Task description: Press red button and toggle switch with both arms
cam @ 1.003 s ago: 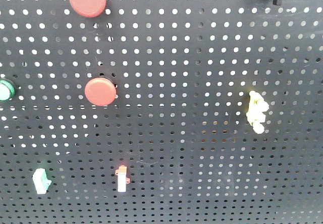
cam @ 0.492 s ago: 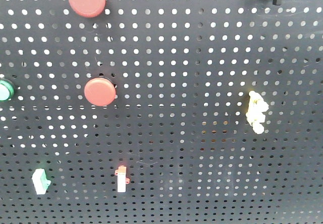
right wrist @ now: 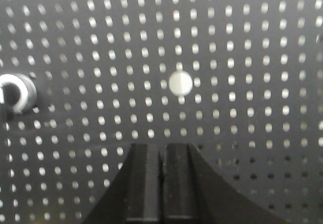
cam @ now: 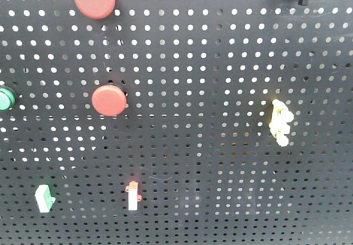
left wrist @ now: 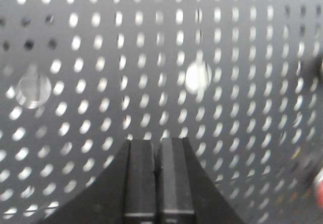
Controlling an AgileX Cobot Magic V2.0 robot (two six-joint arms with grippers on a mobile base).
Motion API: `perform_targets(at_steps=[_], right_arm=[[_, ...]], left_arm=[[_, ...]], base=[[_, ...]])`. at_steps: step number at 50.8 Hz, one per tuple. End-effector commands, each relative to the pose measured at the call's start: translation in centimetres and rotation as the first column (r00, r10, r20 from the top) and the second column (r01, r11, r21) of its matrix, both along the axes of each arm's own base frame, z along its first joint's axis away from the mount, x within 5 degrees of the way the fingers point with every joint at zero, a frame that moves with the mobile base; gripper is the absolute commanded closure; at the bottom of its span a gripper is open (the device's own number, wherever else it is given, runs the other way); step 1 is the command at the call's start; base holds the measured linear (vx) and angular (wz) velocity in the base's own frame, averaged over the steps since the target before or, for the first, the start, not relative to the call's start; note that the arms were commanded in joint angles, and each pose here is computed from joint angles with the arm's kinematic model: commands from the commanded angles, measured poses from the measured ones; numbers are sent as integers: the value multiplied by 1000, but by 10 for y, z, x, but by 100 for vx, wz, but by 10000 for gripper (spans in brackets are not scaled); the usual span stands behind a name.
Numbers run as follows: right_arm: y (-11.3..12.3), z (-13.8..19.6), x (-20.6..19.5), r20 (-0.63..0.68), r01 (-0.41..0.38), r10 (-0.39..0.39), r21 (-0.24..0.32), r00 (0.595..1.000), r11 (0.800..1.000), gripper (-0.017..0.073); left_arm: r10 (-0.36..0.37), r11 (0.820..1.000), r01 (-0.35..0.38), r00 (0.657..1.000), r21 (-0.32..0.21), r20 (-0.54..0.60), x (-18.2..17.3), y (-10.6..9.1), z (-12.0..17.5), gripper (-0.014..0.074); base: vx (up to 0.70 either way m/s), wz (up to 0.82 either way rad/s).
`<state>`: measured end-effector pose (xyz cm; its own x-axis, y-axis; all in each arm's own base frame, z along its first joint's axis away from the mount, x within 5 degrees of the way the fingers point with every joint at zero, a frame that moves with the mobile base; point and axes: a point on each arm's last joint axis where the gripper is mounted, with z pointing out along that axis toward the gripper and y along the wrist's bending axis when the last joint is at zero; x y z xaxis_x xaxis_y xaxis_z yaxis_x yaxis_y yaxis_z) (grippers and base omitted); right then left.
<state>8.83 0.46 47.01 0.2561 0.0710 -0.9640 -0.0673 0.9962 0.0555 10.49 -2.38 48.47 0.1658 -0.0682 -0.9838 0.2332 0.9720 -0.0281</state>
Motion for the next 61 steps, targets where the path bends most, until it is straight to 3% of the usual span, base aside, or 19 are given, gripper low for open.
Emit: perform_targets(at_steps=[1,6,9,10,17,22,29,30,38,42,54,61], right_arm=[[0,15,-4,87,-16,13,33,996,999,562],[1,14,-4,78,-33,27,66,997,997,562],[1,14,-4,77,-35,29,69,997,997,562],[1,14,-4,77,-35,29,69,997,997,562],[1,14,-4,76,-33,28,66,997,997,562],[1,14,-4,74,-33,28,65,997,997,562],[1,13,-3,68,-30,26,60,997,998,562],[1,13,-3,63,-28,25,57,998,998,562],[1,13,-2,58,-28,25,57,998,998,562],[1,13,-2,58,-27,23,53,998,998,562],[1,13,-2,59,-21,18,41,998,999,562],[0,12,-2,58,-16,14,31,998,999,562]], left_arm=[[-63,992,69,996,-101,65,-4,-4,20,591],[-177,981,180,983,-67,47,2,-17,25,591],[-263,963,264,964,-46,37,6,-27,28,591],[-280,959,281,959,-18,40,7,-30,29,591],[-466,885,466,884,14,35,20,-55,35,591],[-516,857,516,856,9,36,34,-67,39,591],[-506,862,507,861,-18,42,51,-72,48,591],[-569,821,569,822,-47,7,63,-83,52,591],[-619,785,618,786,-46,-9,72,-93,57,591],[-616,786,616,787,-48,10,73,-95,62,591],[-567,820,565,824,-90,9,93,-98,57,591],[-547,831,542,837,-127,-11,106,-101,51,591]], base=[[0,0],[0,0],[0,0],[0,0],[0,0],[0,0],[0,0],[0,0],[0,0],[0,0],[0,0],[0,0]])
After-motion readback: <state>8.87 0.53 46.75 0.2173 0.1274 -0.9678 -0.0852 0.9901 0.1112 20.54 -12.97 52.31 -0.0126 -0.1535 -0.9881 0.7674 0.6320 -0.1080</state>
